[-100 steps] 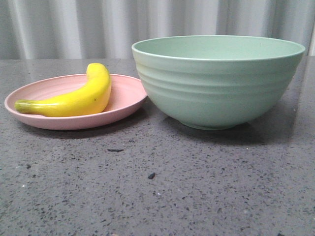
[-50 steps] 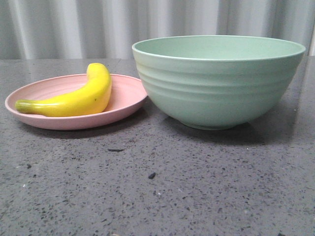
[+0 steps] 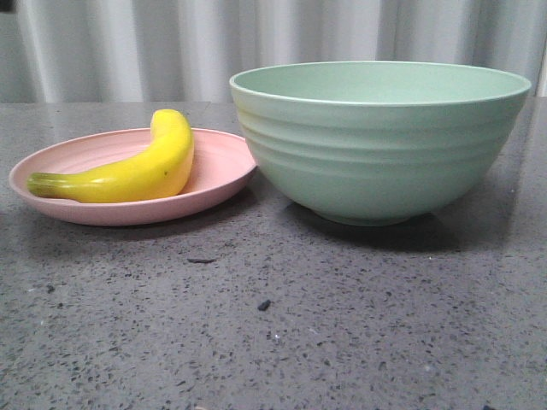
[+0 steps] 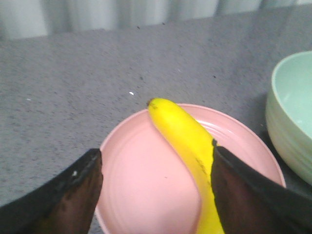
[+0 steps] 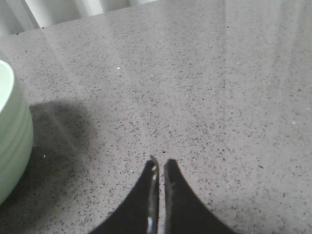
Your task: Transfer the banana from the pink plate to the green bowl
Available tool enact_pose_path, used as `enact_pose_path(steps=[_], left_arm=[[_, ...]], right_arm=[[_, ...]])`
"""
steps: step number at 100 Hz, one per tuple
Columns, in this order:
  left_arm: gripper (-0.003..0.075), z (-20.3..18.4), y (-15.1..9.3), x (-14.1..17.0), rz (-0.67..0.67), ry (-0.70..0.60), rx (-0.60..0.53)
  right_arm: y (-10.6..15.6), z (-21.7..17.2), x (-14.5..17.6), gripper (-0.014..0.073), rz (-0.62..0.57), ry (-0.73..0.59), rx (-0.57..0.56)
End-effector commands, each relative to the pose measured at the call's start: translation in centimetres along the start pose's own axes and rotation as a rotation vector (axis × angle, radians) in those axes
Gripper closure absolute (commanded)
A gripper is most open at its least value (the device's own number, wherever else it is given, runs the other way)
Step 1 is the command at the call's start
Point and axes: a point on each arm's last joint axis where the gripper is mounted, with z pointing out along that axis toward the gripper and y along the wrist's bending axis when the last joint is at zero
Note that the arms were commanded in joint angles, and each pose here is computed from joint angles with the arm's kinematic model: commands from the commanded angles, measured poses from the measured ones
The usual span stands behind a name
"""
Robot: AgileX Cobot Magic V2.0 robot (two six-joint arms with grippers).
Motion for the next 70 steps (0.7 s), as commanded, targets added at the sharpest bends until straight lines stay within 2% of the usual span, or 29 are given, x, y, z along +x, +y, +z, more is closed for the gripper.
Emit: enact_pose_path(steps=[1, 28, 39, 70], left_arm=[[0.0279, 1.0, -1.4, -2.0, 0.019, -0.017, 0.050], [0.0279, 6.3, -5.1, -0.9, 0.102, 0.235, 0.138], [0.0279, 7.7, -5.2, -0.2, 0.106, 0.304, 0.133], [0.0279, 9.4, -5.1, 1.4, 0.114, 0.391, 0.118]], right_arm=[[0.3, -0.1, -1.8, 0.0657, -0.004, -0.095, -0.011], [0.3, -0.1, -1.8, 0.0657, -0.004, -0.095, -0.011], [0.3, -0.1, -1.8, 0.0657, -0.004, -0.095, -0.011], [0.3, -0.1, -1.8, 0.0657, -0.004, -0.095, -0.011]])
